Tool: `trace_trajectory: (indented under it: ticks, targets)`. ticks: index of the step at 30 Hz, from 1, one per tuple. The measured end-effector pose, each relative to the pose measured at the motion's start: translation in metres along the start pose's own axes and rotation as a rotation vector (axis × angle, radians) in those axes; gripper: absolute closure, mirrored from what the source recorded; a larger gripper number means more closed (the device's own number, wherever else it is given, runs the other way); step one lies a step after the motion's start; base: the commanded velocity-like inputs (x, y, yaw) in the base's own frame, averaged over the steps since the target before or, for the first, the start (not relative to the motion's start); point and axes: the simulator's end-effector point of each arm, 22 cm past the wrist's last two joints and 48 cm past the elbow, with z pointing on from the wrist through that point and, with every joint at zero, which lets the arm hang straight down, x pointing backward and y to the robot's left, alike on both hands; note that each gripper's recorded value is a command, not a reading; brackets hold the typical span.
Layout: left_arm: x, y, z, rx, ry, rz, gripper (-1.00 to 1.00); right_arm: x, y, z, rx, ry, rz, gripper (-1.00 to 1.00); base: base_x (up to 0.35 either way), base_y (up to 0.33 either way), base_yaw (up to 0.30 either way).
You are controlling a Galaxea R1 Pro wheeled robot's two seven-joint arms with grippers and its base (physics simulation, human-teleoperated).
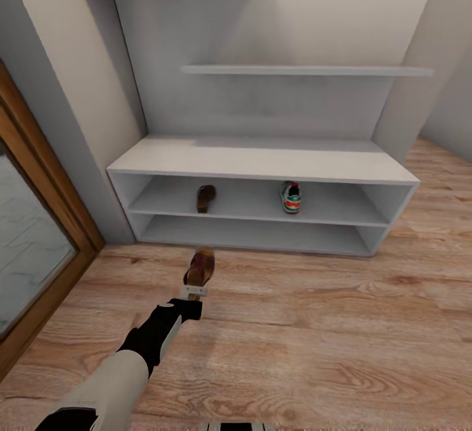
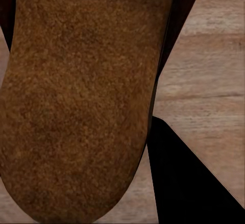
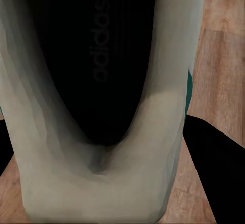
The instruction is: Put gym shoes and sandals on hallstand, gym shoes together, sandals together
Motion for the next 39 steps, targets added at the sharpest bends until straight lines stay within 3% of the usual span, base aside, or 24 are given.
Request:
trace_trajectory:
  ticks: [5,10,13,22,28,39]
  targets:
    - [0.015,0.000,0.010,0.003,0.028,-0.004,1.00,0.009,0.001,0.005,0.023,0.007,-0.037,1.00,0.000,0.000,0.000]
    - [0.020,0.000,0.014,0.003,0.037,-0.006,1.00,0.010,-0.013,0.006,0.093,0.005,-0.111,1.00,0.000,0.000,0.000]
    - [0.020,0.000,0.014,0.003,0.035,-0.007,1.00,0.009,-0.016,0.006,0.108,0.004,-0.129,1.00,0.000,0.000,0.000]
    - [0.014,-0.002,0.013,0.006,0.021,-0.007,1.00,0.008,-0.017,0.005,0.114,0.003,-0.136,1.00,0.127,-0.056,0.000]
    - [-0.019,-0.012,0.007,0.017,-0.049,-0.011,1.00,0.009,-0.017,0.006,0.113,0.003,-0.136,1.00,0.036,-0.019,0.000]
    - [-0.024,-0.014,0.009,0.018,-0.061,-0.014,1.00,0.011,-0.016,0.007,0.116,0.006,-0.144,1.00,0.001,-0.001,0.000]
